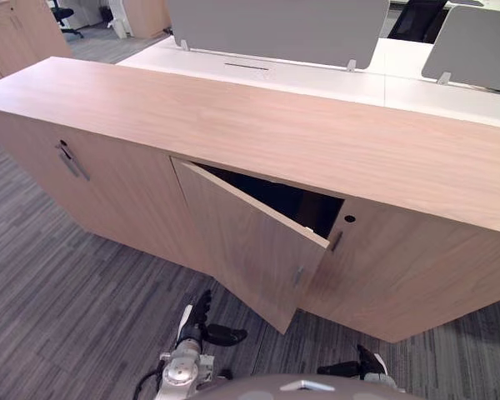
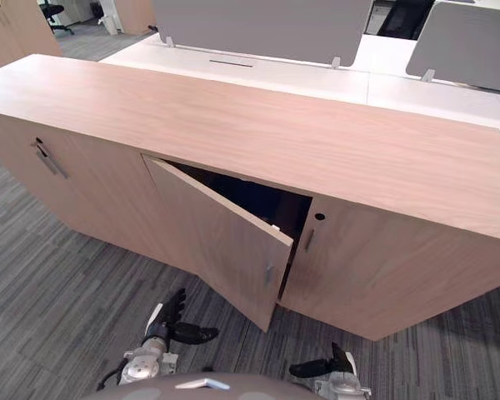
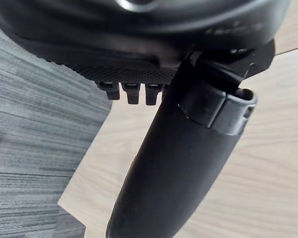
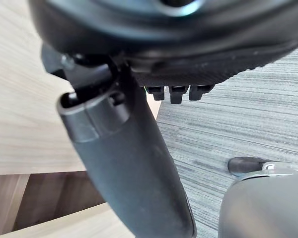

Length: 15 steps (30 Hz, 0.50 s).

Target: Walk over to the cabinet, pick up the folder, carry it to the office cabinet, place the folder inside the office cabinet, then close the office cabinet door

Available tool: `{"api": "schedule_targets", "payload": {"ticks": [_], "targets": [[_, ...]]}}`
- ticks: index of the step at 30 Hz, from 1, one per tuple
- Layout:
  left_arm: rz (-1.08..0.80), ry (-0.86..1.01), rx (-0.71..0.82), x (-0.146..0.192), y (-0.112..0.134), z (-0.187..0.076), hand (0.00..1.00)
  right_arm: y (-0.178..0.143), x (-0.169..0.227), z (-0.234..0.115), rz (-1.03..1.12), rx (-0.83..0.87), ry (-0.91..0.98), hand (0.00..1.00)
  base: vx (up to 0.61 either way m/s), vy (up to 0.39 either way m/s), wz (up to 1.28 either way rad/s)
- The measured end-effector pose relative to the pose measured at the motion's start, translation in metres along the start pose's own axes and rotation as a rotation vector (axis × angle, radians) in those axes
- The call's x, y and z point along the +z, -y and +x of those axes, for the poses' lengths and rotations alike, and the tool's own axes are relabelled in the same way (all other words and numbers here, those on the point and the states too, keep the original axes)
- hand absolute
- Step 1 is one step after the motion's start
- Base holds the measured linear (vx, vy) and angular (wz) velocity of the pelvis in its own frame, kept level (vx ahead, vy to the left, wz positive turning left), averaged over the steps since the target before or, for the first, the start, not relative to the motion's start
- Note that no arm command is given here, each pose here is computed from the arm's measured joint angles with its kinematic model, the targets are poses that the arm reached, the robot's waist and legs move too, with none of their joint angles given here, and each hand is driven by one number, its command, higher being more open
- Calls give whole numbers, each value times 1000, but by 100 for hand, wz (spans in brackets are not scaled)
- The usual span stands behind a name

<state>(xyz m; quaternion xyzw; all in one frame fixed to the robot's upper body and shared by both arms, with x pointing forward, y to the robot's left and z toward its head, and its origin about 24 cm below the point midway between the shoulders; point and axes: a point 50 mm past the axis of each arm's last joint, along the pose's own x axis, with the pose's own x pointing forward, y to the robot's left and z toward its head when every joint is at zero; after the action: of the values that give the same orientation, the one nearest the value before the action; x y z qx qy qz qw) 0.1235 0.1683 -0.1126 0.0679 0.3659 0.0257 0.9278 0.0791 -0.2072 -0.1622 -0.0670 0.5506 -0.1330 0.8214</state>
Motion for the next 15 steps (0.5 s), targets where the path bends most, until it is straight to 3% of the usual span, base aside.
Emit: {"api": "schedule_targets", "payload": {"ticks": [4,8,15], "targets": [[-187,-51,66,-11,-27,1,100,1,1,0,3,0,2,100,-26,-22,-10],[-239,7,200,5,-63,7,100,5,-11,-1,16,-9,-37,100,4,-22,-12],[-203,51,181,36,-53,34,100,7,-9,0,33,-15,-50,100,23,6,-18]]}}
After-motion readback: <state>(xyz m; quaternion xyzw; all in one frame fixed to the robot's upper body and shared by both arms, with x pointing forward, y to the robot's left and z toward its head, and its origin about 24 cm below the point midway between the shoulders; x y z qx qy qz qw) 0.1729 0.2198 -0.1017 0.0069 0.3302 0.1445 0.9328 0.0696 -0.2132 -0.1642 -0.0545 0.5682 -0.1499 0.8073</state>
